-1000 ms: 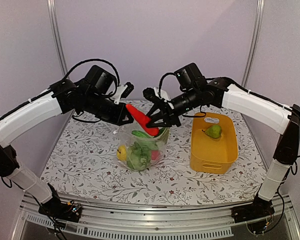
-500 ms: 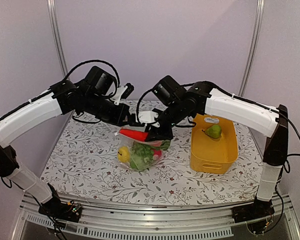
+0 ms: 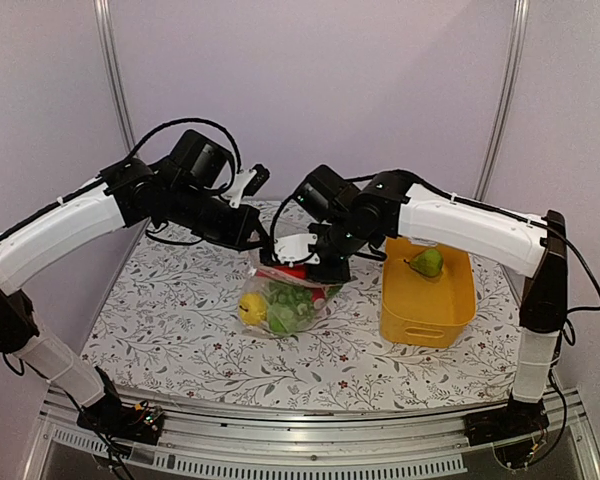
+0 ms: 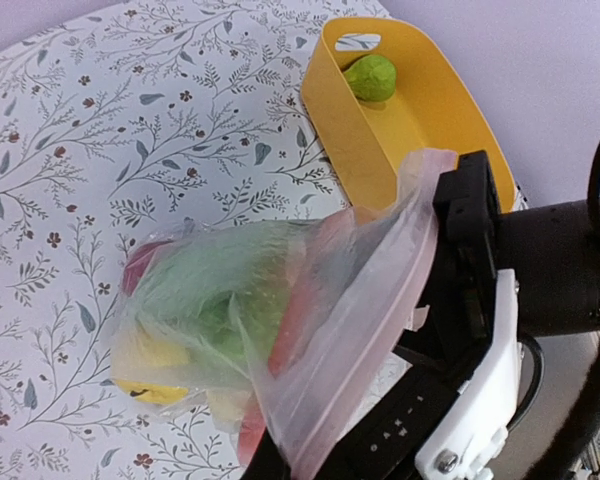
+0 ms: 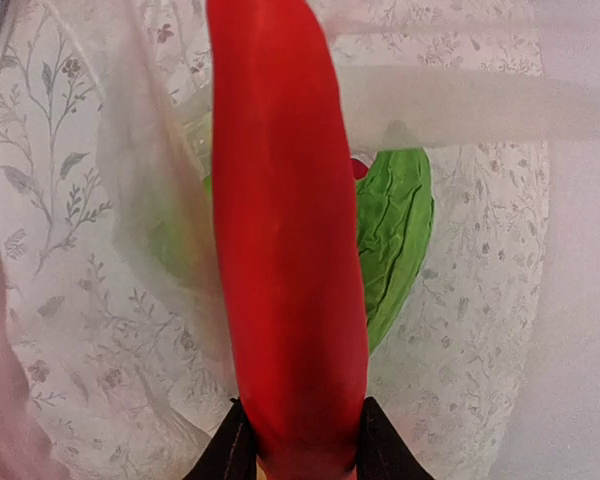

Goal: Place the food in the zip-top bag and seal the zipper
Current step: Place the fake vegetable in the zipper food storage bag.

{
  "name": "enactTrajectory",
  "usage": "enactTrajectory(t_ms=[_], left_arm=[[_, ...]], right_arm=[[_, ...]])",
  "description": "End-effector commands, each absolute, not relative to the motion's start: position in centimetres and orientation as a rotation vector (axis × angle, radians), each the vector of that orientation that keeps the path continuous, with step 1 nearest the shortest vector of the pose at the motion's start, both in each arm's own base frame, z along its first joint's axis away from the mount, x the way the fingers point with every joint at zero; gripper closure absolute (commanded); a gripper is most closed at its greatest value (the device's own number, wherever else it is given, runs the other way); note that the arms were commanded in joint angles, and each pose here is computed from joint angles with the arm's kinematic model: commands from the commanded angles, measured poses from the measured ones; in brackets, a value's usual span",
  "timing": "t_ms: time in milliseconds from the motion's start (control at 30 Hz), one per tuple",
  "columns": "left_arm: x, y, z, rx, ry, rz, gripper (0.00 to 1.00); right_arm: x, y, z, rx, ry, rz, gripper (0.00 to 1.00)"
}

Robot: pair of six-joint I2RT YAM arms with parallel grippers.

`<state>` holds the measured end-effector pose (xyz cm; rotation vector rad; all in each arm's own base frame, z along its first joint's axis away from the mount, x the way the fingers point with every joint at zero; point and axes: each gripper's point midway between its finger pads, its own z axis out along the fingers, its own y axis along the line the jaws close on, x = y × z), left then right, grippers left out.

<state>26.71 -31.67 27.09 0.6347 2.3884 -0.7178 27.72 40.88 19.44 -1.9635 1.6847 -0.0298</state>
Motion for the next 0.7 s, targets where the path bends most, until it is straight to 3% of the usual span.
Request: enactTrajectory(t_ms=[0, 300, 467, 667], left_arm=[[27.2, -33.0, 28.7, 0.654, 2.341, -0.785, 0.97], [26.6, -33.3, 30.1, 0.675, 2.285, -0.858, 0.97], [27.2, -32.6, 28.8, 0.651, 2.313, -0.812, 0.97], [27.5, -32.9, 29.4, 0.648, 2.292, -0.829, 0.97]], right_arm=[[26.3, 41.0, 19.0, -2.079, 1.596, -0.087, 0.71], [24.3, 42.2, 19.8, -2.122, 1.501, -0.047, 0.36], [23.8, 42.8, 25.0, -2.024, 1.401, 0.027, 0.30], [23.2, 43.3, 26.5, -1.950, 1.358, 0.101, 0.34]])
